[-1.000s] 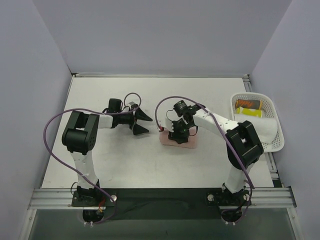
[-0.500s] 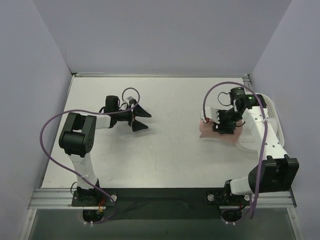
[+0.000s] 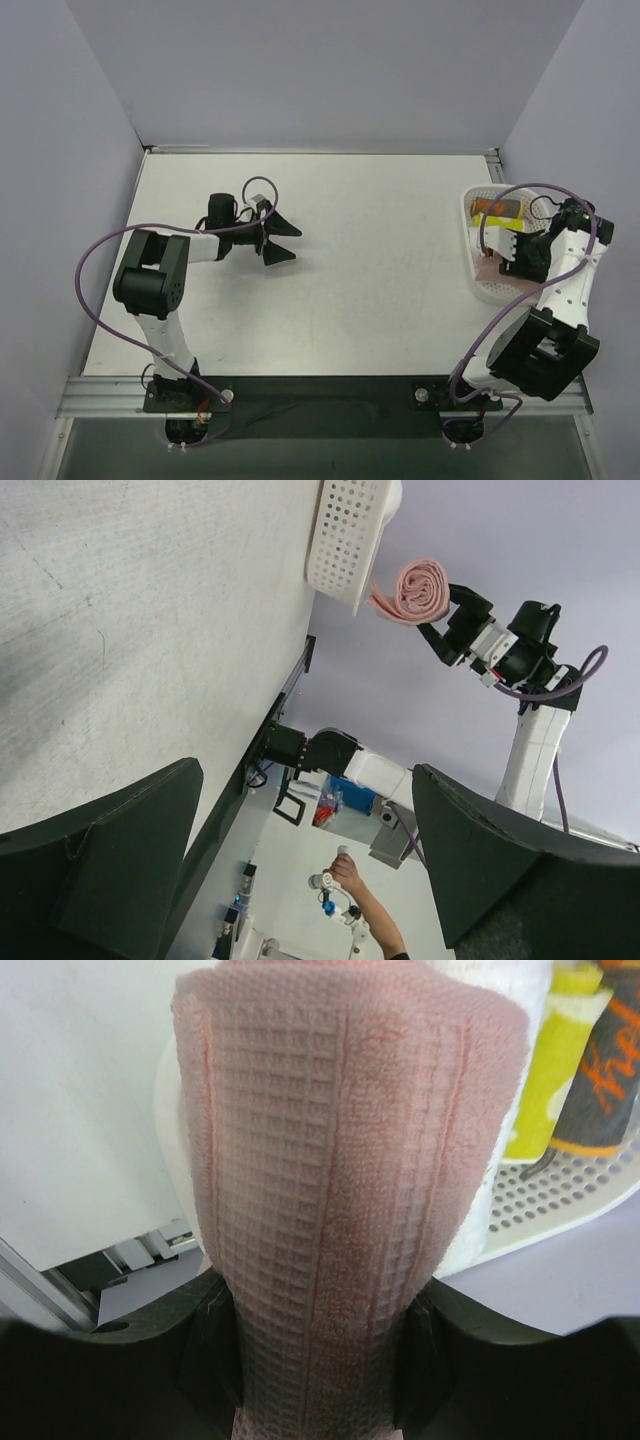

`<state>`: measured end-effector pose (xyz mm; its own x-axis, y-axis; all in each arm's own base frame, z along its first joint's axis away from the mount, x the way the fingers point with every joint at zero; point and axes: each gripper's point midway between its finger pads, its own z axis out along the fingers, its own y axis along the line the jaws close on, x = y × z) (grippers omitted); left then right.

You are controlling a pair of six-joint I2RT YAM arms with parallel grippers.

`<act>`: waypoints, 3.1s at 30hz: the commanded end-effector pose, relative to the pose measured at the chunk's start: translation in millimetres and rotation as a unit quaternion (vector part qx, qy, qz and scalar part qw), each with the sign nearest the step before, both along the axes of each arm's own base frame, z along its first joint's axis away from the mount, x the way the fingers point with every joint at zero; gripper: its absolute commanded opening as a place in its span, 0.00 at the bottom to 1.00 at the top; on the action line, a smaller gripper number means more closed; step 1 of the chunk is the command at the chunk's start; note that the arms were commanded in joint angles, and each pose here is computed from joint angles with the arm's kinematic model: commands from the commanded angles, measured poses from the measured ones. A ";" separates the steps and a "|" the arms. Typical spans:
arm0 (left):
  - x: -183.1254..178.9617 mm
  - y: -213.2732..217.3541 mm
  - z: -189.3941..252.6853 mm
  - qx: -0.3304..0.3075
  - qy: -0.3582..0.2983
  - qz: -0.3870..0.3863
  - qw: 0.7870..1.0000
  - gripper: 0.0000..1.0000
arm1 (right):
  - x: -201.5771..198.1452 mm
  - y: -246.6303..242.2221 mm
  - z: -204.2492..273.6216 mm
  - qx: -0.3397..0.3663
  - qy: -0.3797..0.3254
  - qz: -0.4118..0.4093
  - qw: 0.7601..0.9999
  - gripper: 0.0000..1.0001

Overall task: Roll the towels
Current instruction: Place the rolled towel into the container

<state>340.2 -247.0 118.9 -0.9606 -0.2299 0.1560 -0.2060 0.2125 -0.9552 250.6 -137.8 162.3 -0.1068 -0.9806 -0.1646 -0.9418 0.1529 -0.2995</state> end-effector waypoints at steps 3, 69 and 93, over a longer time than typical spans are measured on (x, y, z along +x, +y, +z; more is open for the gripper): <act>0.9 3.2 25.3 -0.021 -0.053 -0.016 0.998 0.97 | 15.6 -22.4 0.5 -0.029 -0.036 0.089 0.995 0.00; 4.9 24.7 13.6 0.012 -0.073 -0.042 0.996 0.97 | 40.5 -32.1 -76.9 0.014 0.004 0.271 0.962 0.60; 23.6 33.8 39.9 0.022 -0.150 -0.038 0.988 0.97 | 3.0 48.2 -2.5 0.120 -0.060 0.255 0.958 0.95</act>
